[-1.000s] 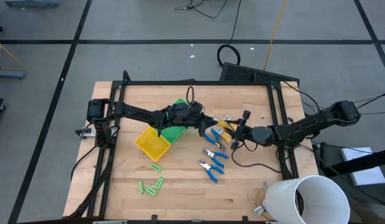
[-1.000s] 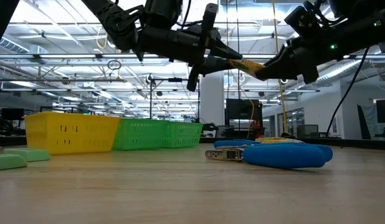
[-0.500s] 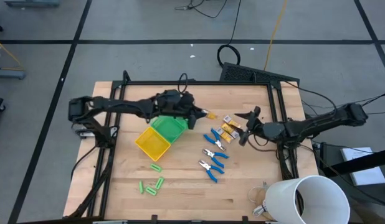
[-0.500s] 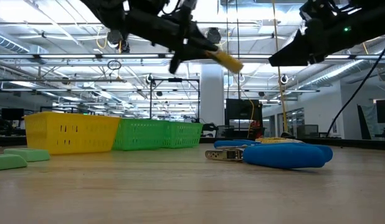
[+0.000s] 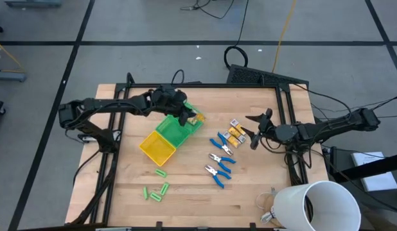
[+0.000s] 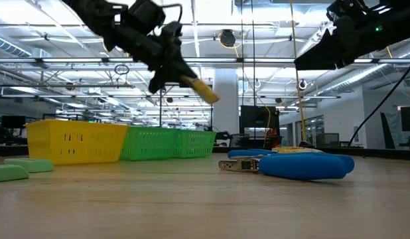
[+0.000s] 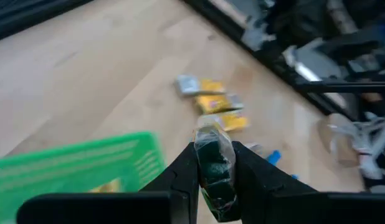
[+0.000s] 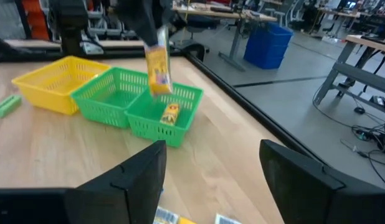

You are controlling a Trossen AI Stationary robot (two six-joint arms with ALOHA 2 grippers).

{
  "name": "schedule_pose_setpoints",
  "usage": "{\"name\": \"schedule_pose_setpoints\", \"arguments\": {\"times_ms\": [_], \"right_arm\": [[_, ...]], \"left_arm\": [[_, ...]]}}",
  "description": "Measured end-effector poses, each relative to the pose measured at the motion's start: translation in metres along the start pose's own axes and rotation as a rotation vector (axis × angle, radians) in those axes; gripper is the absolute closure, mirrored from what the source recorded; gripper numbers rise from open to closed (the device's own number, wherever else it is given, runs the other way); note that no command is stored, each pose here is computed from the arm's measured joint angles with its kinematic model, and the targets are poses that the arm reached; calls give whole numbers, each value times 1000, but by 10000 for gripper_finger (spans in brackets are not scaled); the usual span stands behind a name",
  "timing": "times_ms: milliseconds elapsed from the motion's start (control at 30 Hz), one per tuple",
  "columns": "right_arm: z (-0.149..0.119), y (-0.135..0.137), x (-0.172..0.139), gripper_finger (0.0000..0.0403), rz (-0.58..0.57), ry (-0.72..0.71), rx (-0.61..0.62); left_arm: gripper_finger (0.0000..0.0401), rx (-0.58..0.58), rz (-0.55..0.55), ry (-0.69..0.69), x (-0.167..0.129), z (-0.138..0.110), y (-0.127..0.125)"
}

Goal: Pick & Place School Supplies
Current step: Put the crayon box into the top green bin

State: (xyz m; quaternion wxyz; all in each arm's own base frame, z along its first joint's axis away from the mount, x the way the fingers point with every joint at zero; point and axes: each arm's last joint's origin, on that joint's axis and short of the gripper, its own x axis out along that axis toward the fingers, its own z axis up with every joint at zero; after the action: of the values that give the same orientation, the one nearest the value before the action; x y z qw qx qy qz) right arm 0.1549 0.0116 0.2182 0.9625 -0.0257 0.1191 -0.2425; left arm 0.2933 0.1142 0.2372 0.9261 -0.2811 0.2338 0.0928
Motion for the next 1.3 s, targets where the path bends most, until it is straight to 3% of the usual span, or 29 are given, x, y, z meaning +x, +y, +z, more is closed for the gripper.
{"name": "schedule_pose_setpoints", "arguments": {"times_ms": [367, 667, 1000, 1300], "right_arm": [[-4, 1, 1, 156, 0, 6, -7], [-2, 1, 1, 156, 2, -12, 5], [-1, 1, 1, 156, 2, -14, 5], [-1, 1, 1, 156, 2, -14, 5]], "left_arm": [[332, -127, 99, 8, -7, -23, 46], [332, -194, 96, -11, -6, -42, 54], [332, -177, 61, -22, -1, -49, 47], [332, -223, 33, 104, 19, -68, 60]]}}
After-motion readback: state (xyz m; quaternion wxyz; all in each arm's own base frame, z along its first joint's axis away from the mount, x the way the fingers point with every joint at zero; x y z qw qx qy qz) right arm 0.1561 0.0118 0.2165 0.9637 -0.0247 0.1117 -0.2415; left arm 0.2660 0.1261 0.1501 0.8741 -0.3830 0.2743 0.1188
